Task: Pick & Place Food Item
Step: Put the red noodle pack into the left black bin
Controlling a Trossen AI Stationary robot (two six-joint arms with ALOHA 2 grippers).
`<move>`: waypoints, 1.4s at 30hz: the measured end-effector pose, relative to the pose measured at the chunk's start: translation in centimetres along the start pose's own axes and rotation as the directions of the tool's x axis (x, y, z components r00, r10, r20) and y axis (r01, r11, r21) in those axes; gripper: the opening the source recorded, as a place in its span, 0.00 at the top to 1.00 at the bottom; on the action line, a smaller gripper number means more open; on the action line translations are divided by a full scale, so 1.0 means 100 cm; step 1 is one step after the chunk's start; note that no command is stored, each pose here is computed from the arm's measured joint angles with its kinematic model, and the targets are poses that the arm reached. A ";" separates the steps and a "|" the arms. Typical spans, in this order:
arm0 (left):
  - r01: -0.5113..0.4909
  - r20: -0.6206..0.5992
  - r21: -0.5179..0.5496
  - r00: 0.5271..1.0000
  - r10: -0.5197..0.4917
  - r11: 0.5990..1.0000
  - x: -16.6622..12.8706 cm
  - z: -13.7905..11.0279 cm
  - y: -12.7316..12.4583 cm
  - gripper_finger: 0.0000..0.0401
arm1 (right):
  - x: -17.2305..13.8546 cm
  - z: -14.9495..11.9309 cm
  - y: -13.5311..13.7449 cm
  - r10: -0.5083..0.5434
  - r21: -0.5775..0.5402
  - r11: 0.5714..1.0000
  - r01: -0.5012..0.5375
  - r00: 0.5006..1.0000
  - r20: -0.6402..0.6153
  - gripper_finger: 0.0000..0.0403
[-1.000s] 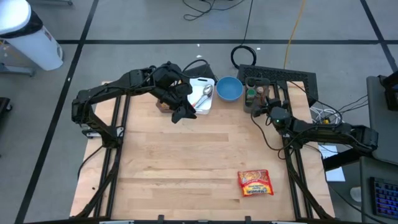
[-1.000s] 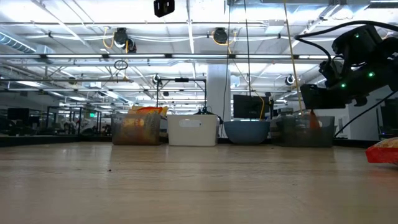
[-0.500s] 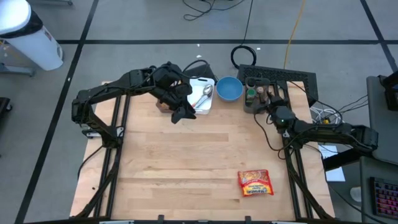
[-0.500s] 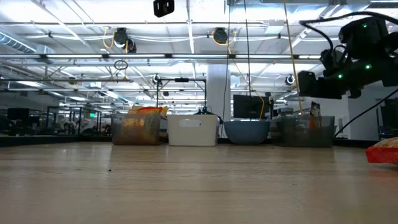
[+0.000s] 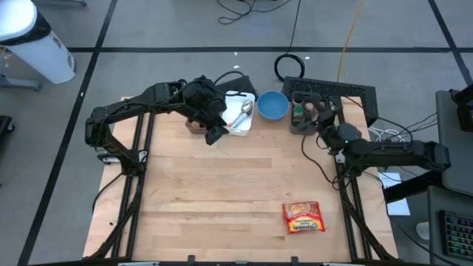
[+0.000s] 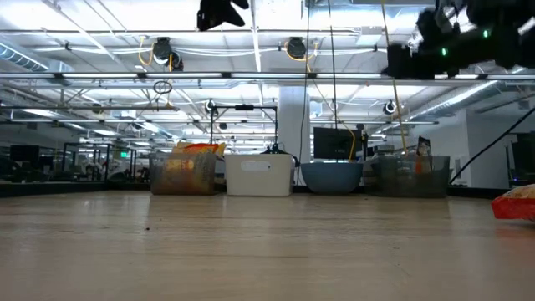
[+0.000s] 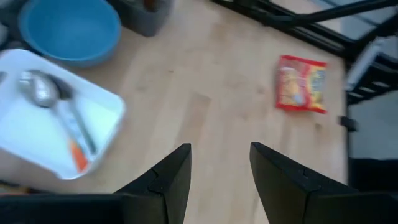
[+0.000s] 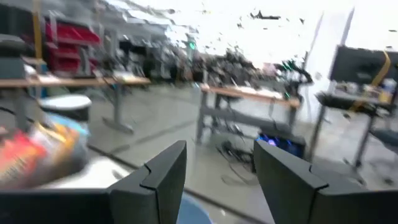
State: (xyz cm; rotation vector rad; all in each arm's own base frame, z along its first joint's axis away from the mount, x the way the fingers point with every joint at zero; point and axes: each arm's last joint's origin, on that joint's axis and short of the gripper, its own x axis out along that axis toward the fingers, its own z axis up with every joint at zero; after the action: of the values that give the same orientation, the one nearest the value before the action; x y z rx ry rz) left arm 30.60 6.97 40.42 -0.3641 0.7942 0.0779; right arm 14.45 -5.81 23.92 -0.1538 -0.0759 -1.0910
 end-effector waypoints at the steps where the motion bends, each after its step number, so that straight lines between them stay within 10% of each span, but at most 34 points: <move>1: -0.025 0.004 0.003 1.000 0.025 1.000 0.000 0.000 0.001 0.58 | 0.000 0.009 0.002 0.013 0.003 1.000 -0.013 1.000 0.018 0.55; 12: -0.121 0.074 -0.001 0.990 0.121 0.993 0.000 0.005 0.002 0.58 | -0.016 0.092 0.022 0.271 0.087 0.954 -0.288 0.949 0.162 0.56; 25: -0.058 0.034 0.105 0.998 0.055 0.993 0.006 -0.003 -0.029 0.58 | -0.045 0.165 0.019 0.580 0.251 0.805 -0.537 0.800 -0.151 0.57; 29: -0.034 -0.003 0.133 0.999 0.035 0.991 0.008 -0.009 -0.041 0.58 | -0.054 0.171 0.013 0.694 0.433 0.715 -0.549 0.635 -0.340 0.58; 33: -0.004 -0.005 0.178 1.000 0.005 0.984 0.011 -0.012 -0.053 0.58 | -0.065 0.155 0.013 0.749 0.620 0.662 -0.421 0.352 -0.561 0.58; 38: 0.026 -0.029 0.189 0.999 -0.021 0.982 0.020 -0.016 -0.067 0.58 | -0.080 0.123 0.012 0.657 0.640 0.738 -0.214 0.007 -0.754 0.58; 42: 0.021 -0.042 0.188 0.999 -0.013 0.982 0.034 -0.019 -0.078 0.58 | -0.091 0.102 0.012 0.595 0.608 0.778 -0.159 -0.125 -0.794 0.58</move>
State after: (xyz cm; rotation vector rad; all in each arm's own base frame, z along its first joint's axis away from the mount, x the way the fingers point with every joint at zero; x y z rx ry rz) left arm 33.31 -1.20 39.06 -0.1933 0.8313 -0.0212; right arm 11.50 4.39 32.65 0.9552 1.1079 -0.2809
